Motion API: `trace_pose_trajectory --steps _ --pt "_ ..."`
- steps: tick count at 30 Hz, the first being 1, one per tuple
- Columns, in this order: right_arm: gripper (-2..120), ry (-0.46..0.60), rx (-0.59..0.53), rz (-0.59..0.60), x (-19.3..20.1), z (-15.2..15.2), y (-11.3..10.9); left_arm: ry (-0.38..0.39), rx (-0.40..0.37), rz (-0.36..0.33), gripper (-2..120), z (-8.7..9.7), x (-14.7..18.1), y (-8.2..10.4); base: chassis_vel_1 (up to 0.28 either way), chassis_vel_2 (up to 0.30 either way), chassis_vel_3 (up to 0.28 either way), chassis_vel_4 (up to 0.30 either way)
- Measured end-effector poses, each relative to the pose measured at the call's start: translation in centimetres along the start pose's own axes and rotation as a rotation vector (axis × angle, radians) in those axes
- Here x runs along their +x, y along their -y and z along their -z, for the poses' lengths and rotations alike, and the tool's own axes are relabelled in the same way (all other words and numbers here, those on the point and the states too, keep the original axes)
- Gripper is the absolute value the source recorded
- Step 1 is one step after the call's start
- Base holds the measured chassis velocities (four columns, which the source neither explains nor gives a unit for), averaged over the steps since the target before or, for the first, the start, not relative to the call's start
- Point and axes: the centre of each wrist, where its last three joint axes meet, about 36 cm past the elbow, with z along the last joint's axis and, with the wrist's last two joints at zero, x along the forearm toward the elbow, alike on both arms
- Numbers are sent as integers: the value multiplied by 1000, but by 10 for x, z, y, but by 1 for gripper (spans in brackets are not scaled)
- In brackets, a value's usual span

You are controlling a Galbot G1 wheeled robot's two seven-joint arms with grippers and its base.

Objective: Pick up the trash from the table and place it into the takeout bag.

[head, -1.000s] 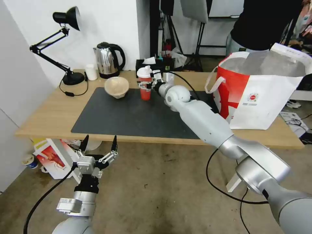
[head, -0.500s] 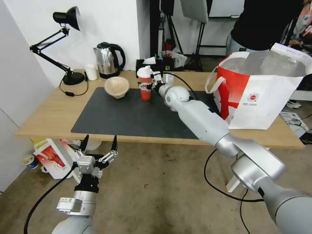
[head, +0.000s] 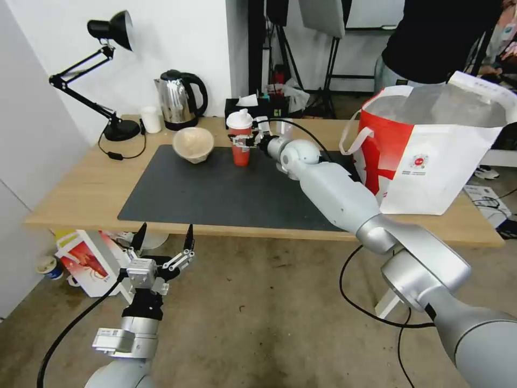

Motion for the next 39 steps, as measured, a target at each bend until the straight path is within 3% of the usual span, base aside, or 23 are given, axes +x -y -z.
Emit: trace_pose_trajectory --steps 10,19,25,29,30,34,35,39 --pt "49 4 -12 9 2 -4 4 5 -1 1 99 1 0 0 0 0 0 0" --pt "32 43 -5 0 27 9 10 12 -2 3 100 2 -2 -1 0 0 0 0" --pt "19 124 -24 -12 73 37 7 15 4 7 100 2 -4 -1 0 0 0 0" --pt "9 171 -6 -4 127 54 1 22 8 9 99 4 -5 -2 0 0 0 0" --pt "9 171 -6 -4 127 54 1 22 8 9 99 4 -5 -2 0 0 0 0" --pt "8 223 26 -43 203 76 2 21 7 9 99 4 -5 -2 0 0 0 0" --pt "8 223 26 -43 203 76 2 21 7 9 99 4 -5 -2 0 0 0 0" --pt "8 258 97 -126 267 103 -13 22 8 5 99 3 -6 -2 0 0 0 0"
